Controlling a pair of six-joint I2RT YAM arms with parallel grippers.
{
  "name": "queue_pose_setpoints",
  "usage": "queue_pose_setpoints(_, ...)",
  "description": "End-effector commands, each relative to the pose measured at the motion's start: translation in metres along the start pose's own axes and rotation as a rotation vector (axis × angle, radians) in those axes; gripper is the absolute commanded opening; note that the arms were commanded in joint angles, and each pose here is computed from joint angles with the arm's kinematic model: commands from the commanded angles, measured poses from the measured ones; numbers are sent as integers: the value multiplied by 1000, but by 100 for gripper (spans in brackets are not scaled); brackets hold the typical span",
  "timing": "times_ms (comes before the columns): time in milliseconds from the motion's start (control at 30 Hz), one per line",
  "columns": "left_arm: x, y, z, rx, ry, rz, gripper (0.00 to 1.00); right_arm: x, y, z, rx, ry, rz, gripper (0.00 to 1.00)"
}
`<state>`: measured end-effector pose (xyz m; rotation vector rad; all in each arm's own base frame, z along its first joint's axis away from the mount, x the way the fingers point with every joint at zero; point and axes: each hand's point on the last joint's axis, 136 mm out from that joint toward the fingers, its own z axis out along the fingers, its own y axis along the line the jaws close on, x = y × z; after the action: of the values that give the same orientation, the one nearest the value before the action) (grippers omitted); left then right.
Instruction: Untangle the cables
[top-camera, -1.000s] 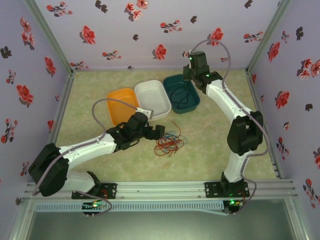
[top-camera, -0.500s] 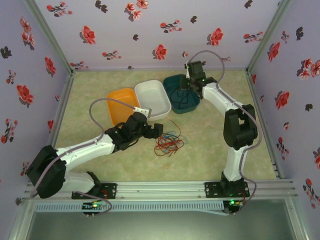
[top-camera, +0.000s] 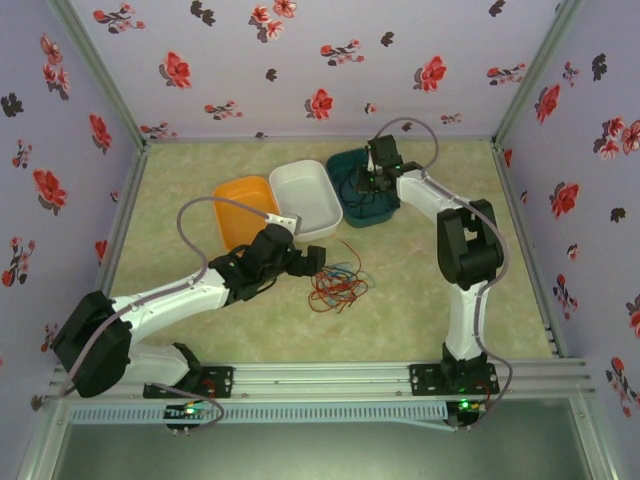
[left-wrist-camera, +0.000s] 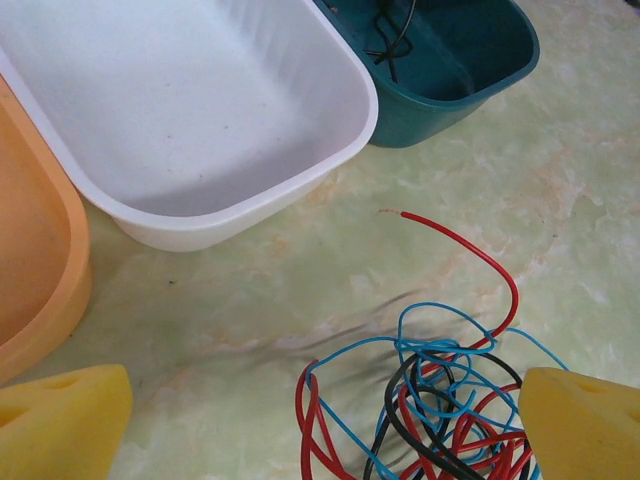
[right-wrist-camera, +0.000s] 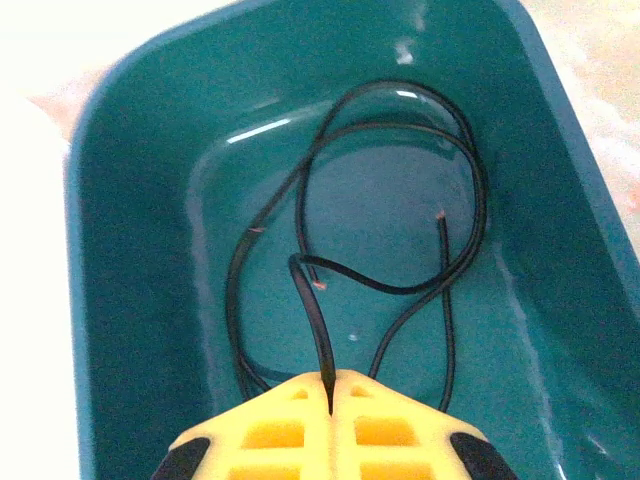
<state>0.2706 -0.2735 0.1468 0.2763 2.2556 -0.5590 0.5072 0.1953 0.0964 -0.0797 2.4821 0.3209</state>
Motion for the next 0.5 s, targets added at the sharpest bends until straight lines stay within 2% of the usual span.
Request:
queue_pose_setpoints(0,-8,7,-6,-18,-41,-30,100,17,-15,11,77,72,31,0)
queue_pose_setpoints(233,-5,11,-9,-24,-43,-57,100,21,-17,3,85,92,39,6)
queue_pose_setpoints(467,-6,17,-12,-39,-52,-75,100,13,-17,-32,101,51,42,26)
